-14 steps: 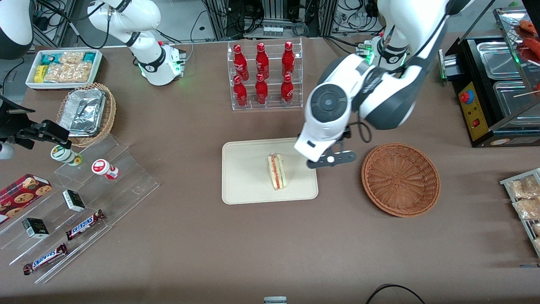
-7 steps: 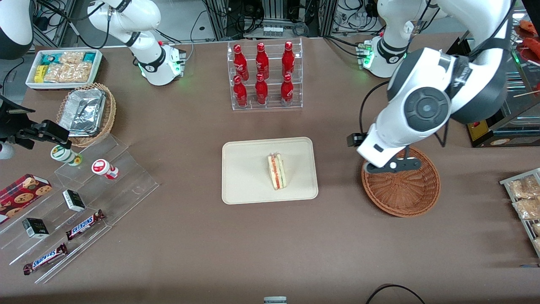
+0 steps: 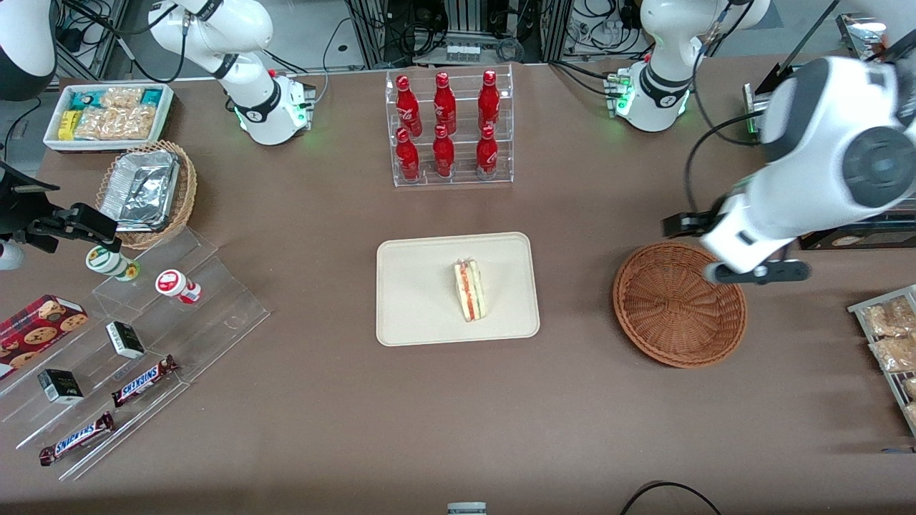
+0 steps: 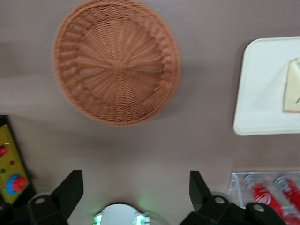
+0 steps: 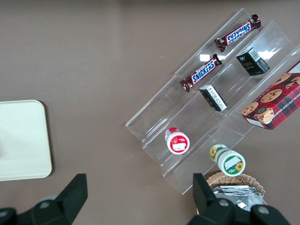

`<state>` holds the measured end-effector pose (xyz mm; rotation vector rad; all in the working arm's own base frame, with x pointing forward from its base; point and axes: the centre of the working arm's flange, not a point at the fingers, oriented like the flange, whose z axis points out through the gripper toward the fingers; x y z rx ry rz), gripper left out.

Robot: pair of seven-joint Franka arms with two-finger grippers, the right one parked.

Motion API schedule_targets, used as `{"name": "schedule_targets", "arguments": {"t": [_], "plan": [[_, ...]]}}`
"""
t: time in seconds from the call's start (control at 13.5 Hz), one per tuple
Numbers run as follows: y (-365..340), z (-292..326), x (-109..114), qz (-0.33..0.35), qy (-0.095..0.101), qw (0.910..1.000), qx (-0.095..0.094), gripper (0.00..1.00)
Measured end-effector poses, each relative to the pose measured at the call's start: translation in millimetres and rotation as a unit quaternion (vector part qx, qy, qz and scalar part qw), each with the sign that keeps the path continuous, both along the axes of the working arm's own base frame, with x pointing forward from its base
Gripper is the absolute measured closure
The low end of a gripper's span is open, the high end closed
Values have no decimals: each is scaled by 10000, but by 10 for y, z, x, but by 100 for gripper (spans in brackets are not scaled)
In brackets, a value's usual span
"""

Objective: Place sandwich from basket to tray

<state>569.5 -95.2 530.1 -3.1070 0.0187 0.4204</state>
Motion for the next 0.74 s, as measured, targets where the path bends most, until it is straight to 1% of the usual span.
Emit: {"name": "schedule_targets", "arguments": {"t": [0.15,0.3,0.59,0.74], "plan": [[352,164,-175,-141,112,9998,-62,0],[486,337,-346,-190,164,9996,-98,0],[554,623,-588,-145,161,9997,-80,0],[686,793,-704,-28,88,9999,-88,0]]}}
